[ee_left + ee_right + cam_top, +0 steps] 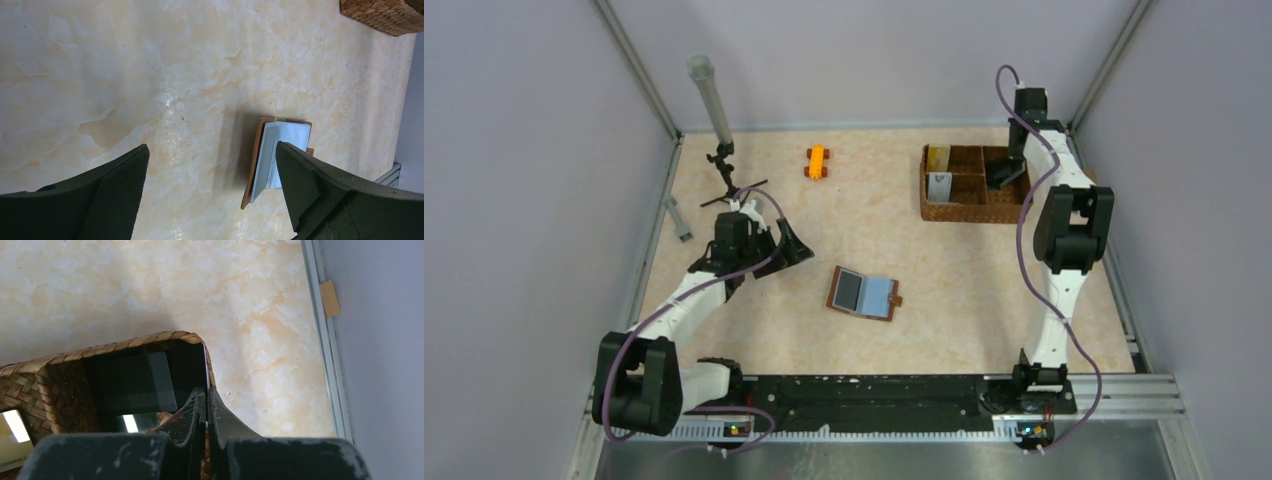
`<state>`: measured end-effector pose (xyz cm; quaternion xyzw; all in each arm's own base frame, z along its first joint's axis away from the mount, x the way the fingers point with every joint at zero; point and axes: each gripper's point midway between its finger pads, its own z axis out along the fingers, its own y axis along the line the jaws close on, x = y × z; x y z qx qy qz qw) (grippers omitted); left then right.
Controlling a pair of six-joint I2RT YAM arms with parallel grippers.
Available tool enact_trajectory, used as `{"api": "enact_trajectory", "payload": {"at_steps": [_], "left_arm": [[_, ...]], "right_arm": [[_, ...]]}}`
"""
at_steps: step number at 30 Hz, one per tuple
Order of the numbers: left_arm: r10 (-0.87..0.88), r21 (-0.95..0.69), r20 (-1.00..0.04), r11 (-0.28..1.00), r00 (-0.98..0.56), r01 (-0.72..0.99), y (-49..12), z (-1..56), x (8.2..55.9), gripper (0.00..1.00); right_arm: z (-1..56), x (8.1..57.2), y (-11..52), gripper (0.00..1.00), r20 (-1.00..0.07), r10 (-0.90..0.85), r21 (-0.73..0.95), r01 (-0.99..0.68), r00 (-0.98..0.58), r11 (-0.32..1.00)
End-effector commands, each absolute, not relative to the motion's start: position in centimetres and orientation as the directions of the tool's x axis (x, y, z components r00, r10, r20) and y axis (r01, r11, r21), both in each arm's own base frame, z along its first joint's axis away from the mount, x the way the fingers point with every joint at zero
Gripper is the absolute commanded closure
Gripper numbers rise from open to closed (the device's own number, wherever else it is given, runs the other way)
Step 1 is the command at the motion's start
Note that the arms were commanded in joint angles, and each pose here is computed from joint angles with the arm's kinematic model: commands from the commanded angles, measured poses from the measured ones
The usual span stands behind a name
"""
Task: Put the credit cards into the card holder
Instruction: Pick up the credit card from the storage box.
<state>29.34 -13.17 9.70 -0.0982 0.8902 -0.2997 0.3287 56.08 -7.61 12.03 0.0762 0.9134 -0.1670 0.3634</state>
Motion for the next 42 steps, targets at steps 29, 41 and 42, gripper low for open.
{"api": "enact_trajectory", "payload": {"at_steps": [29, 41, 42], "left_arm": [[-0.286, -0.626, -0.691, 0.696, -0.664, 0.352, -16.3, 17.2, 29.0, 0.01], [-0.065, -0.553, -0.808, 0.428, -0.586, 0.715, -25.1, 23.1, 23.2, 0.01], [-0.058, -0.558, -0.806, 0.409, -0.589, 0.722, -25.3, 23.2, 22.8, 0.01]], "right_arm": [[28.5, 46.3, 3.6, 1.0, -0.86, 0.101, 0.118, -0.004, -0.501, 0.993], [26.4, 31.2, 23.5, 1.0, -0.796, -0.143, 0.416, -0.703, -0.588, 0.577], [26.4, 29.8, 24.6, 1.0, -0.791, -0.154, 0.448, -0.733, -0.591, 0.512]]}}
